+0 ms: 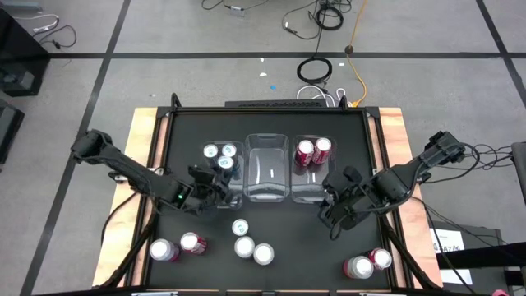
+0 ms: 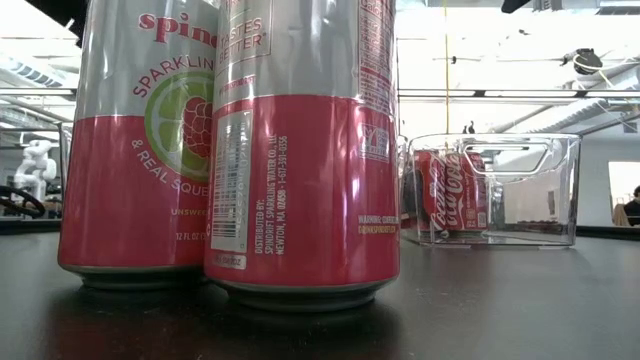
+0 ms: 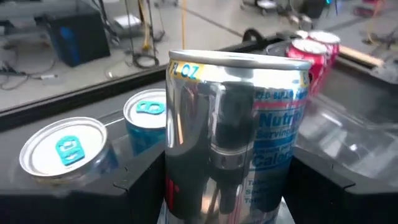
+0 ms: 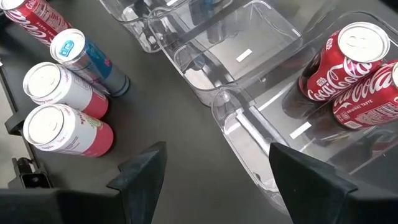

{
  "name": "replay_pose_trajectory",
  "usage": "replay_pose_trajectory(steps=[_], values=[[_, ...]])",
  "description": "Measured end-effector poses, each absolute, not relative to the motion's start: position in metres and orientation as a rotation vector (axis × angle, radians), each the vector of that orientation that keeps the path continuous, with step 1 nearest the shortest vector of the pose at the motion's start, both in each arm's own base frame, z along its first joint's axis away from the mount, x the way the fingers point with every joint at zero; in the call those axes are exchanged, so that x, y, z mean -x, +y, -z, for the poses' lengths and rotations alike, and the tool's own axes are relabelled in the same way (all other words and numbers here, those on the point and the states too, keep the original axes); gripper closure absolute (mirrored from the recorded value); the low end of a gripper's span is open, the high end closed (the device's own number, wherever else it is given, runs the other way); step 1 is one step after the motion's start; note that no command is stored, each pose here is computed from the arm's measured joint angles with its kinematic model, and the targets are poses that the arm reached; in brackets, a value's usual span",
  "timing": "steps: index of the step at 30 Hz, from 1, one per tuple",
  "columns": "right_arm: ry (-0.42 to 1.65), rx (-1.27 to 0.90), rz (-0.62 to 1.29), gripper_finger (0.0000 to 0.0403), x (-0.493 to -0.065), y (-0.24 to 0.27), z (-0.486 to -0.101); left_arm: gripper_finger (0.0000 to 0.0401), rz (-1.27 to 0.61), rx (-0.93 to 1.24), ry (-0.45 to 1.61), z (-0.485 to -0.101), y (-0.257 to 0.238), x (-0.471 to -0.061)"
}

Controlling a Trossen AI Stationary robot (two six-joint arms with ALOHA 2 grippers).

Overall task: Sort soda cans
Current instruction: Put the bottom right blue soda can into the left transparent bin

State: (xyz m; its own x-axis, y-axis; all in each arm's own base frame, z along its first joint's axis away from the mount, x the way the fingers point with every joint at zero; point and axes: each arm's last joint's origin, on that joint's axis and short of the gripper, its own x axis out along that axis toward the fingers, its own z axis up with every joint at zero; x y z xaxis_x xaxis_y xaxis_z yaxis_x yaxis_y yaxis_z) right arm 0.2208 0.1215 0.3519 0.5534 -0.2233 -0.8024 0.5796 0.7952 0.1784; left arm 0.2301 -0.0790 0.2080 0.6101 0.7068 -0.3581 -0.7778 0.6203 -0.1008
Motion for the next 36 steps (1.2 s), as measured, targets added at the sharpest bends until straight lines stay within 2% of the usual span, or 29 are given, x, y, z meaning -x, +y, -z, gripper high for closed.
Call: replay_pose_trajectory(steps=[6,20,36], values=[[0.865,-0.453,0.492,0.0126,-0.221,0.122,-0.352,0.0129,-0.954,0.147,0.207,-0.191,-0.086,-0.239],[0.866,-0.455,0.492,0.0126,-0.221,0.122,-0.352,0.0129,-1.031,0.022,0.169,-0.159,-0.091,-0.252],[0.856,-0.470,0.487,0.0126,-0.222,0.122,-0.352,0.0129,-1.004,0.056,0.200,-0.153,-0.093,-0.257]])
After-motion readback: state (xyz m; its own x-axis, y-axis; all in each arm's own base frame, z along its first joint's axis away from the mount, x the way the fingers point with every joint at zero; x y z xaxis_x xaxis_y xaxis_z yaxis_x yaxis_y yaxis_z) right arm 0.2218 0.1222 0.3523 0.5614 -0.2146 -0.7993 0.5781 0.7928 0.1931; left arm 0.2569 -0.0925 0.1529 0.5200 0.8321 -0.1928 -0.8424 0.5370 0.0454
